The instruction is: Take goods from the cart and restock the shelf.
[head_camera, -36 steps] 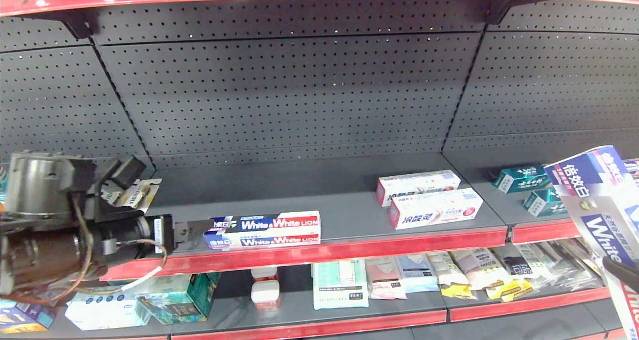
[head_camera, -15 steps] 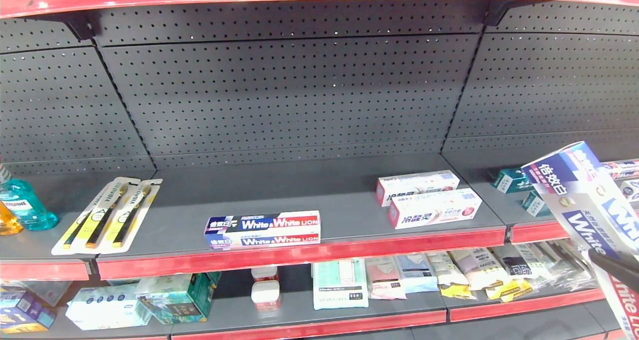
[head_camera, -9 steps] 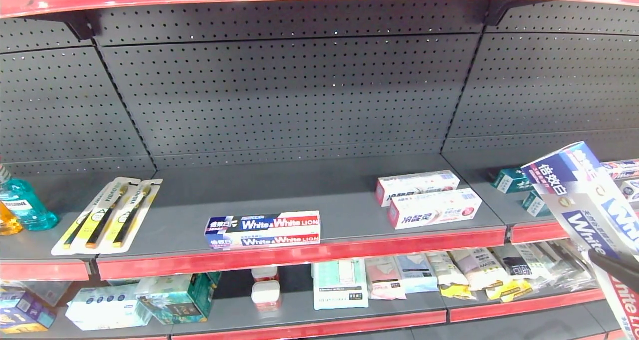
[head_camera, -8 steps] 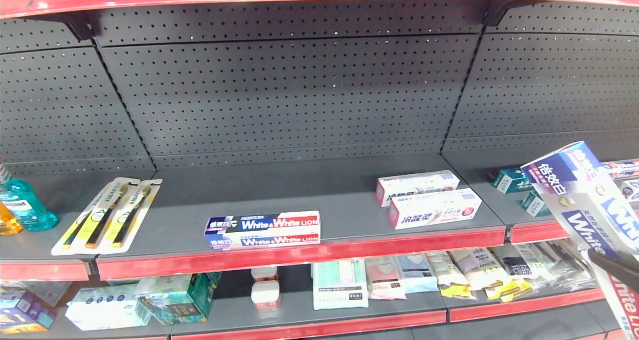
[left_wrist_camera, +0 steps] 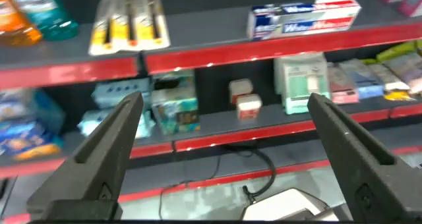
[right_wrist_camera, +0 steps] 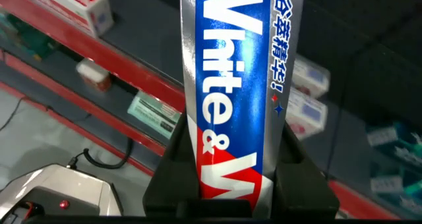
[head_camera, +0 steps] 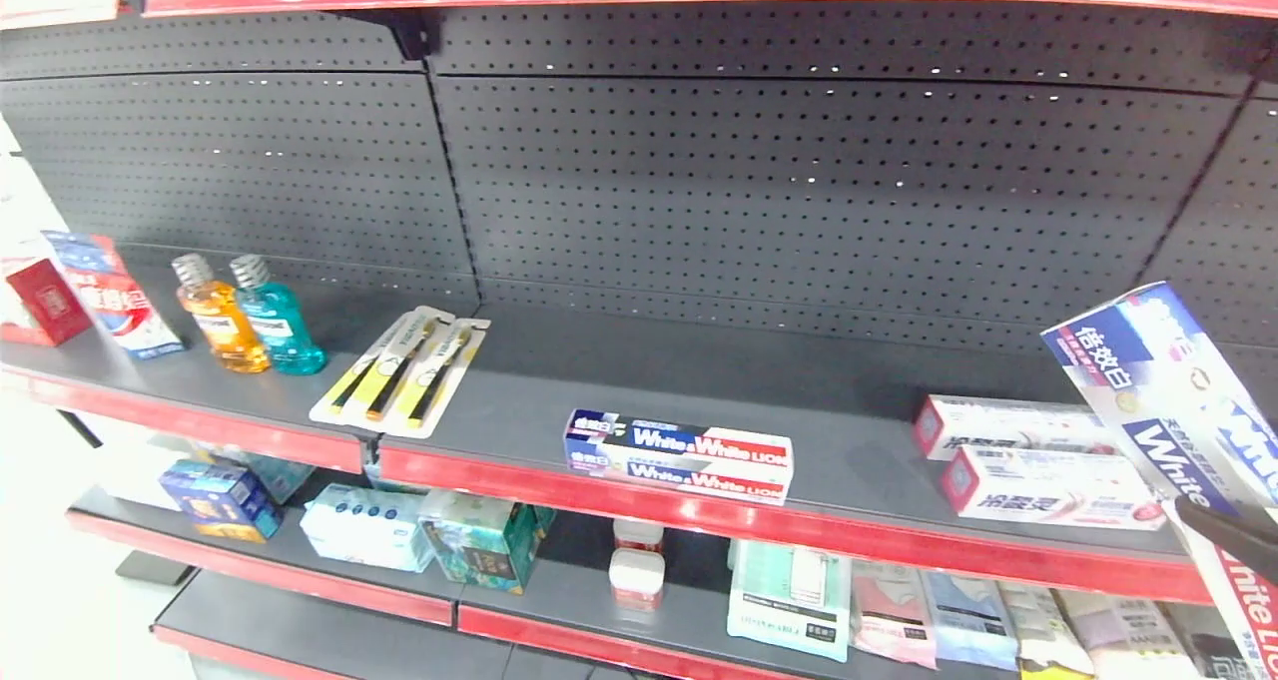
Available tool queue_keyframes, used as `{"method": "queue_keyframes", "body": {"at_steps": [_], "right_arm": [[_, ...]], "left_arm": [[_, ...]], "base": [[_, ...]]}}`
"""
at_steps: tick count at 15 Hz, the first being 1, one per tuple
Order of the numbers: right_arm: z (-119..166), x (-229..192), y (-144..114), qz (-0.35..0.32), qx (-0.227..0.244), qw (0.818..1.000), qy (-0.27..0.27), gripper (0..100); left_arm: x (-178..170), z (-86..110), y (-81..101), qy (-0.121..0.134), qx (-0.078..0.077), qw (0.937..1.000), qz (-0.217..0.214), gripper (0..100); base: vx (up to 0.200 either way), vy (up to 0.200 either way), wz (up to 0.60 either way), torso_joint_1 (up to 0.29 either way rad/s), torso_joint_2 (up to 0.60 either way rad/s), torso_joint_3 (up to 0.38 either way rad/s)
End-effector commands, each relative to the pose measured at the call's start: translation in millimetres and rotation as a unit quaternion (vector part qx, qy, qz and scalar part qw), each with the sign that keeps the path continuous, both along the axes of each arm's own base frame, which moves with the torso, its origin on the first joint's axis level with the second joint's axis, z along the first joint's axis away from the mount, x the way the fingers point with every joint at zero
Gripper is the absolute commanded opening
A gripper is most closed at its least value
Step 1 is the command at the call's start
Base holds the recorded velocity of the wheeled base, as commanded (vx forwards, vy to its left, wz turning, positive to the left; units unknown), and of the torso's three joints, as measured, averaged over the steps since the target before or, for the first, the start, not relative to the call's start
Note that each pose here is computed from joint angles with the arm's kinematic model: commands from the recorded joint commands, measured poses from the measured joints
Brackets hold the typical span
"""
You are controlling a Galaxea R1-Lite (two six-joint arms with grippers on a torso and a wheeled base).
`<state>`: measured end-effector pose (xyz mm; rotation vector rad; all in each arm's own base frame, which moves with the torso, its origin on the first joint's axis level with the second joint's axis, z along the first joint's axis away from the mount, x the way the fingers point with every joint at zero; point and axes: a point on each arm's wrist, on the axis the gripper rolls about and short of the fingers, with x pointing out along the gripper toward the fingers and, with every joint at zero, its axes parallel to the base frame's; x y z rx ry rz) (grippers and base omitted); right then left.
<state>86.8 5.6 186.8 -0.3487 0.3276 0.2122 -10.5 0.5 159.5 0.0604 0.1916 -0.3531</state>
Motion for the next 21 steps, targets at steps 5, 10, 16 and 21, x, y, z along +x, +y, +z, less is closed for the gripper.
{"method": "queue_keyframes", "body": {"at_steps": [5,10,16,21], "right_arm": [[6,11,0,0.001,-0.001,1.000,0.004,0],[9,21,1,0.004,-0.002,1.000,0.014,0],[20,40,2,0.022,-0.015,1.000,0.015,0],[20,39,2,0.022,-0.016,1.000,0.013,0]], "left_arm": [[-10,-22.8,2.6,-0.016,0.003,0.9999,-0.004,100],[-23,-38.5,6.3,-0.055,-0.005,0.9984,0.013,100],[-21,-43.8,9.0,-0.047,-0.001,0.9951,0.087,100],[-9,-70.0,9.1,-0.013,0.024,0.9875,0.155,100]], "base": [[0.000,0.000,0.00,0.000,0.00,0.000],[0.000,0.000,0.00,0.000,0.00,0.000],[0.000,0.000,0.00,0.000,0.00,0.000],[0.000,0.000,0.00,0.000,0.00,0.000]]}}
